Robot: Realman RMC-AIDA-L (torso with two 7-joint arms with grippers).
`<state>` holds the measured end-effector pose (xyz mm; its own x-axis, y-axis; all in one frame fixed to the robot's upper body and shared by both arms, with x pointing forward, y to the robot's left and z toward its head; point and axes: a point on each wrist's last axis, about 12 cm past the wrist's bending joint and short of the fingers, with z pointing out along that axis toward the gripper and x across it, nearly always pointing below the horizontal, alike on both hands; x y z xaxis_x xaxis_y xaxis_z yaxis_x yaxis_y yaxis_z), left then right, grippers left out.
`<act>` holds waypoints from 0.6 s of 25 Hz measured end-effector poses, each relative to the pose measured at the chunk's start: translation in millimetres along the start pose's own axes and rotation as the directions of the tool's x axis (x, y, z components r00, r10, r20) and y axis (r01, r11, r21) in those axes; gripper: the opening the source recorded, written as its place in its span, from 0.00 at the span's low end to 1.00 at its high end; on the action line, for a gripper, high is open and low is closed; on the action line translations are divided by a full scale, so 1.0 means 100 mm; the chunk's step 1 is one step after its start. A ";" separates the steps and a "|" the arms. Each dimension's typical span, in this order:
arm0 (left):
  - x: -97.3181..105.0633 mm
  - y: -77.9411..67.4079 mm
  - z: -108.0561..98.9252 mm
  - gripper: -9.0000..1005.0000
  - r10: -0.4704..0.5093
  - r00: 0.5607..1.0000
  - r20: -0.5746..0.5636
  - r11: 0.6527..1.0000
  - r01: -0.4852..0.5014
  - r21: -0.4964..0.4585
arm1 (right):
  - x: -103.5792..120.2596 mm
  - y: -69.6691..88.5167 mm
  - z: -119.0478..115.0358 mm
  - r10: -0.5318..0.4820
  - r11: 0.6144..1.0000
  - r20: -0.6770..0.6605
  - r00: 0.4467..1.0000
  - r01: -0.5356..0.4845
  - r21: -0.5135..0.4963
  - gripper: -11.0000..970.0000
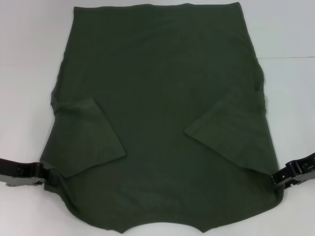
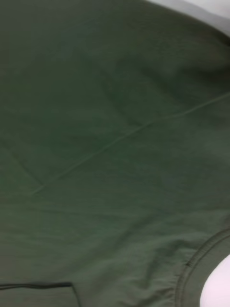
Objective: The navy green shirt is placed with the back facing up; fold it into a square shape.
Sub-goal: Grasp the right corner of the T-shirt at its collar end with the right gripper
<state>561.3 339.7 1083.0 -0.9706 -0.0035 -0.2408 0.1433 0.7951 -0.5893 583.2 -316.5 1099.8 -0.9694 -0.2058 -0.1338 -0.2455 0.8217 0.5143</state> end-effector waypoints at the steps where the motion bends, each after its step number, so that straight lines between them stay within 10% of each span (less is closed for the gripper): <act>1: 0.00 0.00 0.00 0.05 0.000 1.000 0.000 1.000 0.000 0.000 | 0.00 0.01 0.00 -0.002 1.000 -0.001 1.000 0.002 0.000 0.69; 15: -0.02 -0.01 -0.01 0.05 0.003 1.000 0.002 1.000 -0.003 0.000 | -0.02 0.00 0.01 -0.005 1.000 0.004 1.000 0.005 0.014 0.56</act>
<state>563.4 338.9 1084.8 -0.9698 -0.0023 -0.2439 0.1460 0.7954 -0.5882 585.4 -315.1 1099.2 -0.9681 -0.2079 -0.1402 -0.2504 0.8282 0.5013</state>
